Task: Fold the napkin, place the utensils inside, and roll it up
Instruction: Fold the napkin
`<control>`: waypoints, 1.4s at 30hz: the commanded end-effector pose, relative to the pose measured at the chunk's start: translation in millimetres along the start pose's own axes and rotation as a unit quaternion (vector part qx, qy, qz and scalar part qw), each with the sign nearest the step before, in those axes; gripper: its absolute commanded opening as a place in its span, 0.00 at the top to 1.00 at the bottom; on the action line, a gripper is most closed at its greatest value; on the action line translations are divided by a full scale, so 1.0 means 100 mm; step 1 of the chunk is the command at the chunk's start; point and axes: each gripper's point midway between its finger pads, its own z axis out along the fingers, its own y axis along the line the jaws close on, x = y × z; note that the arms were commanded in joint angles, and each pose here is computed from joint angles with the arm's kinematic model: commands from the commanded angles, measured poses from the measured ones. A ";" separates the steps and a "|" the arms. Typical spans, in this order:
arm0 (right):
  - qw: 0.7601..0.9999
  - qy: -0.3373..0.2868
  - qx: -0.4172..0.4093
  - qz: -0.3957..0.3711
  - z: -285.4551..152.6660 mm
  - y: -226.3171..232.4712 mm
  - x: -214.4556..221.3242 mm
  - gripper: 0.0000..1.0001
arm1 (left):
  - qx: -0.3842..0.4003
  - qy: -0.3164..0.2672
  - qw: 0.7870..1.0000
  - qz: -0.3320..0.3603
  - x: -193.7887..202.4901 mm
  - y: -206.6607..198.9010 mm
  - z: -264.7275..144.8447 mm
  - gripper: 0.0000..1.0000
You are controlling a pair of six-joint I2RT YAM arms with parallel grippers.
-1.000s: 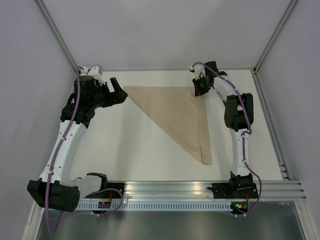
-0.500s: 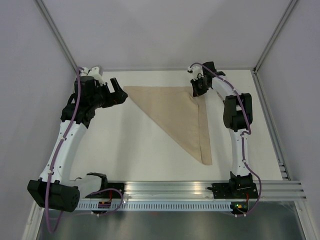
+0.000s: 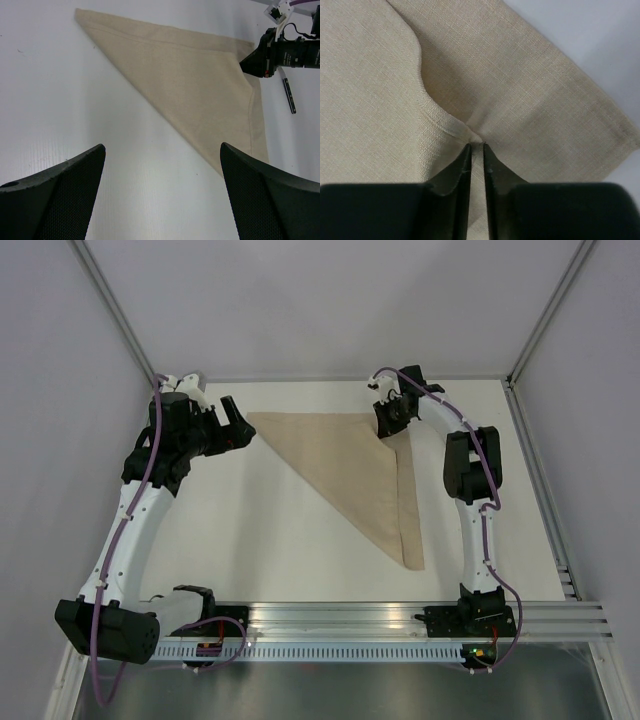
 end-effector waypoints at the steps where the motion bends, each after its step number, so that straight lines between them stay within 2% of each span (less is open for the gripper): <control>1: 0.999 -0.040 0.001 -0.012 -0.28 0.11 -0.30 0.75 | 0.010 -0.013 1.000 0.013 -0.07 -0.03 0.01 0.01; 4: 0.998 -0.054 0.001 -0.011 -0.36 0.14 -0.35 0.65 | 0.011 -0.012 1.000 0.014 -0.06 -0.03 0.01 0.01; 9: 0.998 -0.065 -0.013 -0.004 -0.45 0.22 -0.42 0.57 | 0.011 -0.012 1.000 0.013 -0.07 -0.03 0.01 0.01; 15: 0.997 -0.061 -0.054 0.003 -0.50 0.39 -0.39 0.53 | 0.012 -0.012 1.000 0.014 -0.07 -0.03 0.01 0.01; 21: 0.998 -0.046 -0.046 -0.002 -0.38 0.37 -0.30 0.51 | 0.012 -0.010 1.000 0.014 -0.06 -0.03 0.02 0.01; 25: 0.999 -0.042 -0.010 -0.011 -0.29 0.27 -0.26 0.49 | 0.011 -0.008 1.000 0.014 -0.05 -0.02 0.04 0.01; 31: 0.996 -0.050 0.068 -0.021 -0.24 -0.02 -0.29 0.39 | 0.009 -0.006 1.000 0.013 -0.04 -0.02 0.06 0.01; 37: 0.992 -0.058 0.107 -0.028 -0.27 -0.17 -0.29 0.37 | 0.007 -0.005 1.000 0.014 -0.04 -0.01 0.06 0.01; 42: 0.991 -0.059 0.120 -0.016 -0.25 -0.29 -0.30 0.41 | 0.007 -0.004 1.000 0.013 -0.04 0.00 0.07 0.01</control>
